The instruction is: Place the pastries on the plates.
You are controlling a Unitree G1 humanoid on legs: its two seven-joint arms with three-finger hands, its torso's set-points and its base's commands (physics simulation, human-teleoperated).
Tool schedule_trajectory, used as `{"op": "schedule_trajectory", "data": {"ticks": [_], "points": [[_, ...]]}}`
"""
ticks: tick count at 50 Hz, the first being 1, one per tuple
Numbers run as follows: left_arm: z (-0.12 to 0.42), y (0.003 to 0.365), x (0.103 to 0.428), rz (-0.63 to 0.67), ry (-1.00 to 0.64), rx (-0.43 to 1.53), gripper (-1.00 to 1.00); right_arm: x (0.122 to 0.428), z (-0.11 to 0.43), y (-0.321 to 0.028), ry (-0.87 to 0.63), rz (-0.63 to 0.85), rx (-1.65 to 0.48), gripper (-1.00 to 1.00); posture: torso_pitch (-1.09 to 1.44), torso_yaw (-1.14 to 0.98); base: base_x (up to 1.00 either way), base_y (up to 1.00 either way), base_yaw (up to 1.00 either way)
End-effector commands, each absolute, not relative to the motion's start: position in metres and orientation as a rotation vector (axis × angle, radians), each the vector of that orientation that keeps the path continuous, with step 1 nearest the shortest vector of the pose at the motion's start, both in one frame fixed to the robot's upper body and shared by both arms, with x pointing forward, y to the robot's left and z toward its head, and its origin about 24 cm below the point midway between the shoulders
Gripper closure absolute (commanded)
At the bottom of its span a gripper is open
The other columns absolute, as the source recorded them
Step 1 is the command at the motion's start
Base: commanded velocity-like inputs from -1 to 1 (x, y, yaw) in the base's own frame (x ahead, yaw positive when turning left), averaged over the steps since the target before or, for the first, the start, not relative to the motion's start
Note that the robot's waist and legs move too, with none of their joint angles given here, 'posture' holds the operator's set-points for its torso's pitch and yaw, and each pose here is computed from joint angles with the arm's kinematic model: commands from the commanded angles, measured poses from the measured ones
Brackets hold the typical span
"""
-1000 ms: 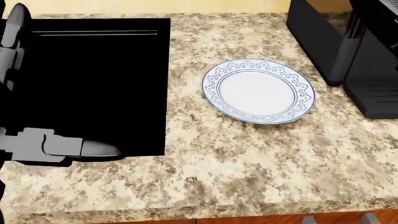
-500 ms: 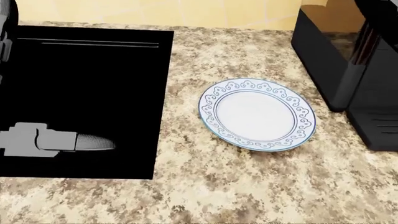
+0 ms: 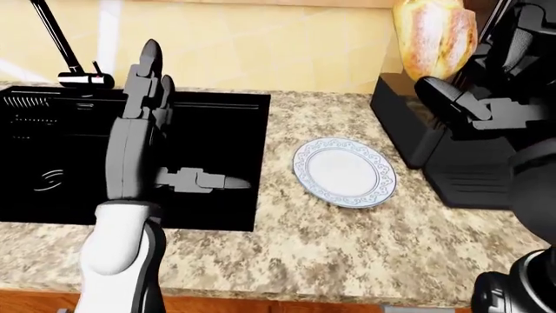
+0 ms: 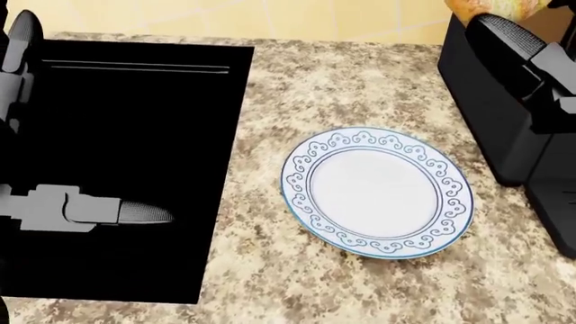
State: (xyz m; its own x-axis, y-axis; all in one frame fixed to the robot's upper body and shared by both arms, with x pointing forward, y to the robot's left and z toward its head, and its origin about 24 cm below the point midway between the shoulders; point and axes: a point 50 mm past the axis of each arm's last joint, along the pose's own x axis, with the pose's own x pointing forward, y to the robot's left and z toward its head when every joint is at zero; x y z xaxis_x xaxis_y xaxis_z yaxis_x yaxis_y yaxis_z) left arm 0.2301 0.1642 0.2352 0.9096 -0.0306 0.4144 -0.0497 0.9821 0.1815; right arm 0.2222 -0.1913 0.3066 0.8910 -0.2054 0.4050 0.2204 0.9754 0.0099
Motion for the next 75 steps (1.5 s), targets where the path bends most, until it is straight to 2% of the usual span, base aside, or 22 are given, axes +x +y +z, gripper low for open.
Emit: {"op": "schedule_trajectory", "data": {"ticks": [1,10,20,36,42,55,65,75], "points": [[0.246,0.162,0.225,0.007,-0.502,0.198,-1.0,0.218,0.316,-0.195,-0.475,-0.246,-0.028,1.0,-0.2,0.0,0.0,0.0,0.0],[0.246,0.162,0.226,0.004,-0.501,0.197,-1.0,0.215,0.324,-0.202,-0.459,-0.275,-0.039,1.0,-0.2,0.0,0.0,0.0,0.0],[0.246,0.162,0.228,0.002,-0.502,0.192,-1.0,0.247,0.353,-0.193,-0.37,-0.242,-0.235,1.0,-0.2,0.0,0.0,0.0,0.0],[0.243,0.161,0.229,0.001,-0.499,0.189,-1.0,0.29,0.374,-0.161,-0.308,-0.074,-0.457,1.0,-0.2,0.0,0.0,0.0,0.0],[0.242,0.162,0.228,0.002,-0.498,0.188,-1.0,0.311,0.369,-0.155,-0.241,-0.015,-0.55,1.0,-0.2,0.0,0.0,0.0,0.0],[0.246,0.161,0.229,-0.001,-0.503,0.187,-1.0,0.33,0.379,-0.159,-0.109,0.099,-0.796,1.0,-0.2,0.0,0.0,0.0,0.0],[0.244,0.16,0.23,-0.005,-0.498,0.183,-1.0,0.335,0.375,-0.166,-0.024,0.169,-0.848,1.0,-0.2,0.0,0.0,0.0,0.0],[0.244,0.159,0.229,-0.007,-0.496,0.188,-1.0,0.362,0.357,-0.166,0.079,0.258,-0.869,1.0,-0.2,0.0,0.0,0.0,0.0]]}}
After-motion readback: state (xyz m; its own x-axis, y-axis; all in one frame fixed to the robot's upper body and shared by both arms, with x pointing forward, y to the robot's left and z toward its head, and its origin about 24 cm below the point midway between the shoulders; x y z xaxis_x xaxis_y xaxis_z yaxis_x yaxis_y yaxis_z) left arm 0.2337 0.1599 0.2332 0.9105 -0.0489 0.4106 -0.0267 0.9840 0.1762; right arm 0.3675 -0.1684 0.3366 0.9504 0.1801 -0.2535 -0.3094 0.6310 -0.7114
